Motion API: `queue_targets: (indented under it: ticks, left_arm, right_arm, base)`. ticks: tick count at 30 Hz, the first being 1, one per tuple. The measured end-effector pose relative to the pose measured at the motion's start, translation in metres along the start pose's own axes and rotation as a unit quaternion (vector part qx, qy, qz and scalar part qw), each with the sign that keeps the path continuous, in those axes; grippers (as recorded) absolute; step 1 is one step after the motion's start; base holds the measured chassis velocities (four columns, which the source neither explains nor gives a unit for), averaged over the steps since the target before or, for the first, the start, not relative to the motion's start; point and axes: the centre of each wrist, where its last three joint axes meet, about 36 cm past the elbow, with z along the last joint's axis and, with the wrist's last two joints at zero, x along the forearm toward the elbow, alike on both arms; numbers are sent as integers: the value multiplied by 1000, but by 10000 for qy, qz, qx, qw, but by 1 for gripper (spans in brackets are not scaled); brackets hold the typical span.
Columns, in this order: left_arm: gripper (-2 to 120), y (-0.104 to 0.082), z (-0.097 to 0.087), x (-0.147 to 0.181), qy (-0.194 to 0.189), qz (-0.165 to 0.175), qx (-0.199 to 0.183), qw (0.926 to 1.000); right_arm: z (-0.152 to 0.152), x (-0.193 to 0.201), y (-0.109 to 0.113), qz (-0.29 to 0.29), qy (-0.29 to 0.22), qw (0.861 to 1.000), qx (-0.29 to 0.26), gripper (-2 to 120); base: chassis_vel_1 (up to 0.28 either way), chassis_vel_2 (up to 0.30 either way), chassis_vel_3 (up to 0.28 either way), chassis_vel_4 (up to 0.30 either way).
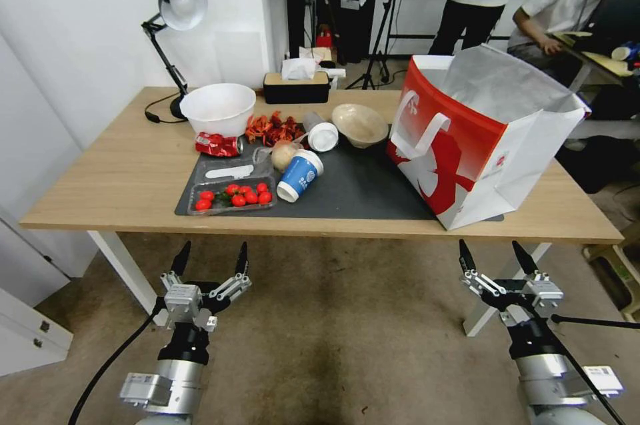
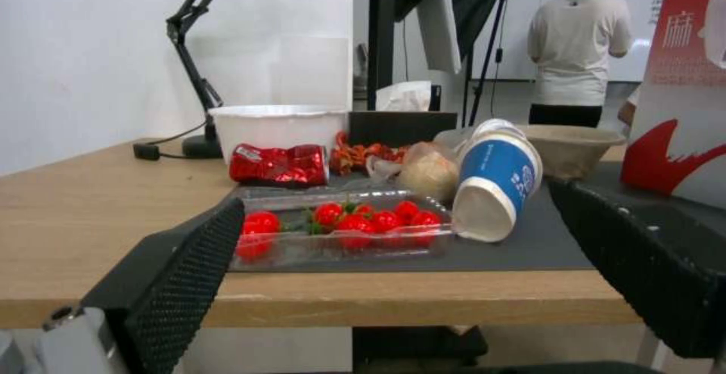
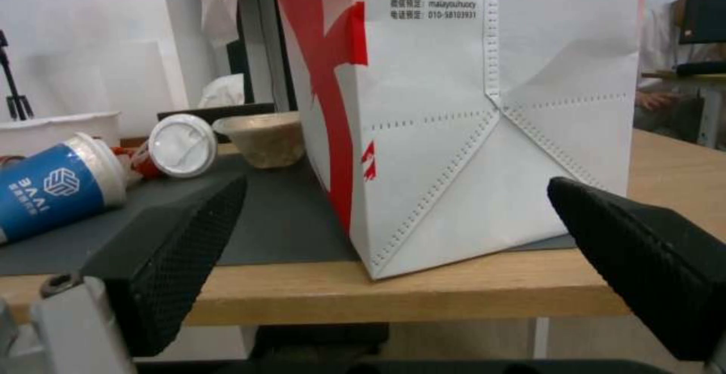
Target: Pick up the food delivery bag from the floor and place it on the table.
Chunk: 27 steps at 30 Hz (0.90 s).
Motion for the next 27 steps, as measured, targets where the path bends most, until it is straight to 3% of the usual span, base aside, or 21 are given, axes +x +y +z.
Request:
queue_targets:
  ticks: [27]
  left_arm:
    - [100, 0, 0, 0, 6, -2, 0, 10000]
  right_arm:
    - [-1, -1, 0, -1, -3, 10000, -2, 100]
  base:
    - [0, 0, 0, 0]
